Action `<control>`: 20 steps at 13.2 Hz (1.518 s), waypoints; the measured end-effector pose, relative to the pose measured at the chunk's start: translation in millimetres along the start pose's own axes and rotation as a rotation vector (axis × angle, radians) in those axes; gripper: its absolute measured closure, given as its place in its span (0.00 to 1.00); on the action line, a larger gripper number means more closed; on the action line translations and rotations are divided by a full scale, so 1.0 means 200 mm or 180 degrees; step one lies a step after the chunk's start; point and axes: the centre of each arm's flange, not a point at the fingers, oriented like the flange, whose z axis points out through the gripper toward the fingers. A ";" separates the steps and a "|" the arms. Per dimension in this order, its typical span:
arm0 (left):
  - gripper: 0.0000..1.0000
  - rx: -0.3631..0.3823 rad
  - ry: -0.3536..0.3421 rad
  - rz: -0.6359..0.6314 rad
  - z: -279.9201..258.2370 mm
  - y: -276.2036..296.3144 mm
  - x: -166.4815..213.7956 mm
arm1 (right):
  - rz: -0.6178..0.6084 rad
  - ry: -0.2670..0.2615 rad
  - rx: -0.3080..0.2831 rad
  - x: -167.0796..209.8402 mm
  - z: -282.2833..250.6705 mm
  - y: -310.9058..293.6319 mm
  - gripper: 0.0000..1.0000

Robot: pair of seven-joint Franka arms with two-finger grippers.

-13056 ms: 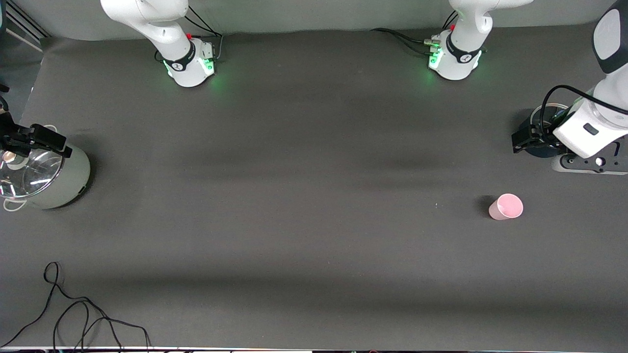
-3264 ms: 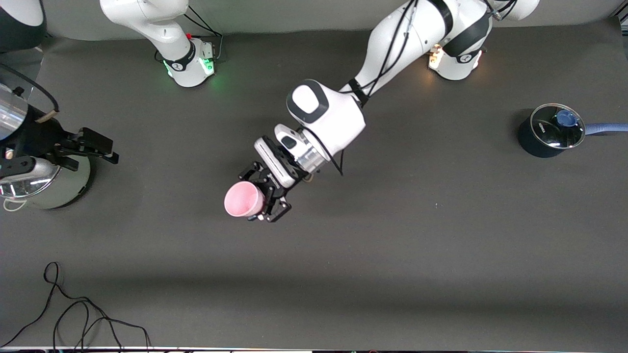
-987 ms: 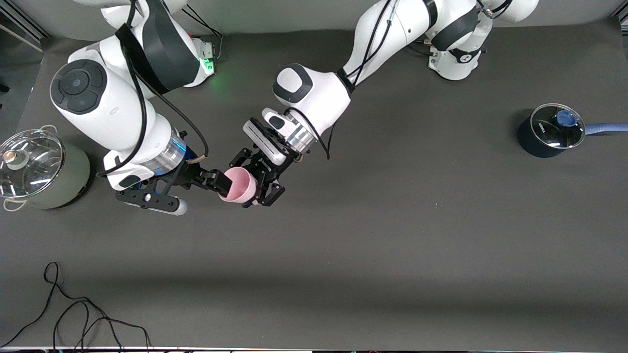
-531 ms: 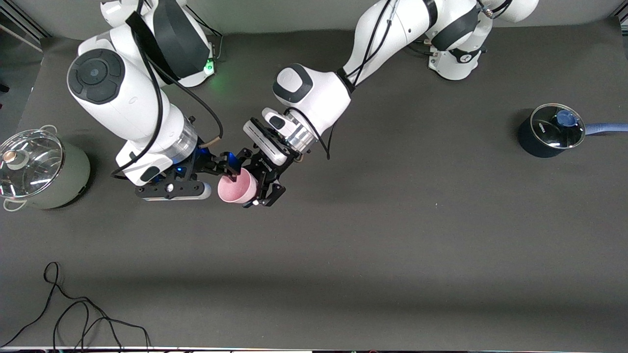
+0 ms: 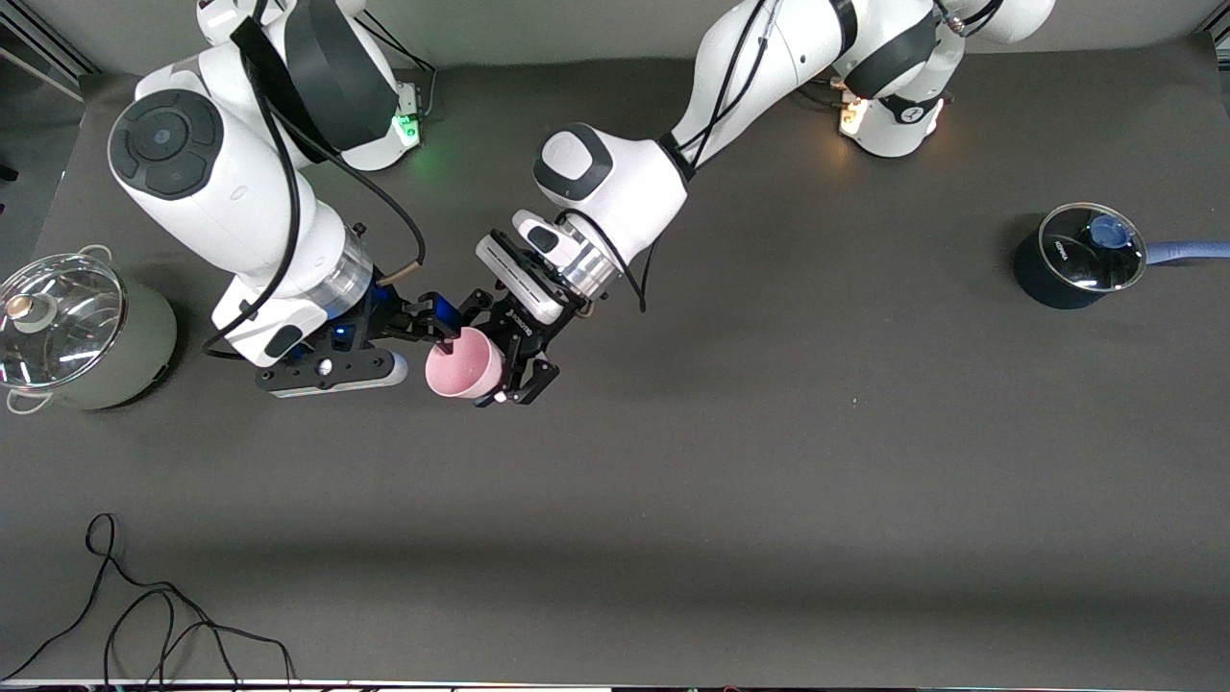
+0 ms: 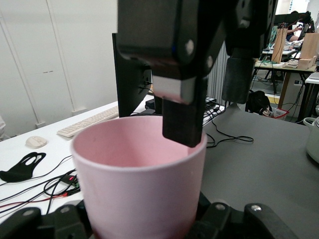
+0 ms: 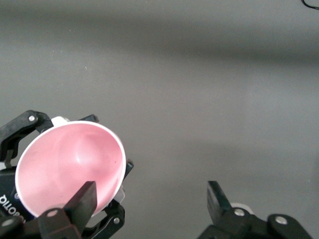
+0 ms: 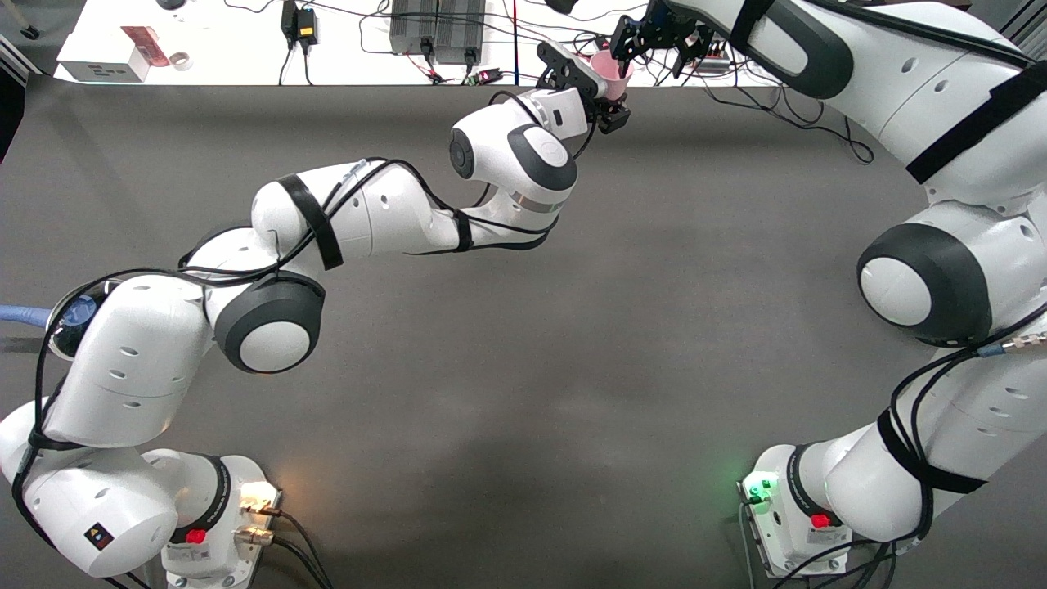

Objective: Transfer pink cup from left to right arm
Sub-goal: 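Close the right gripper on the pink cup's rim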

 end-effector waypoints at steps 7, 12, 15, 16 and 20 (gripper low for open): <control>0.37 -0.0029 -0.0001 0.0006 0.00 0.03 0.00 | -0.0017 0.0066 0.0030 0.02 0.01 -0.02 0.70; 0.37 -0.0039 -0.0002 0.0008 0.00 0.04 0.00 | -0.0023 0.0071 0.0039 0.01 0.01 -0.03 0.81; 0.37 -0.0032 -0.0002 0.0009 0.00 0.04 0.00 | -0.0016 0.0072 0.0036 0.02 0.01 -0.02 0.75; 0.37 -0.0028 -0.0001 0.0008 0.00 0.03 0.00 | -0.0015 0.0072 0.0035 0.02 0.01 -0.02 0.72; 0.37 -0.0028 -0.0007 0.0003 0.00 0.03 -0.01 | 0.0003 0.0088 0.0085 0.02 0.01 -0.04 0.92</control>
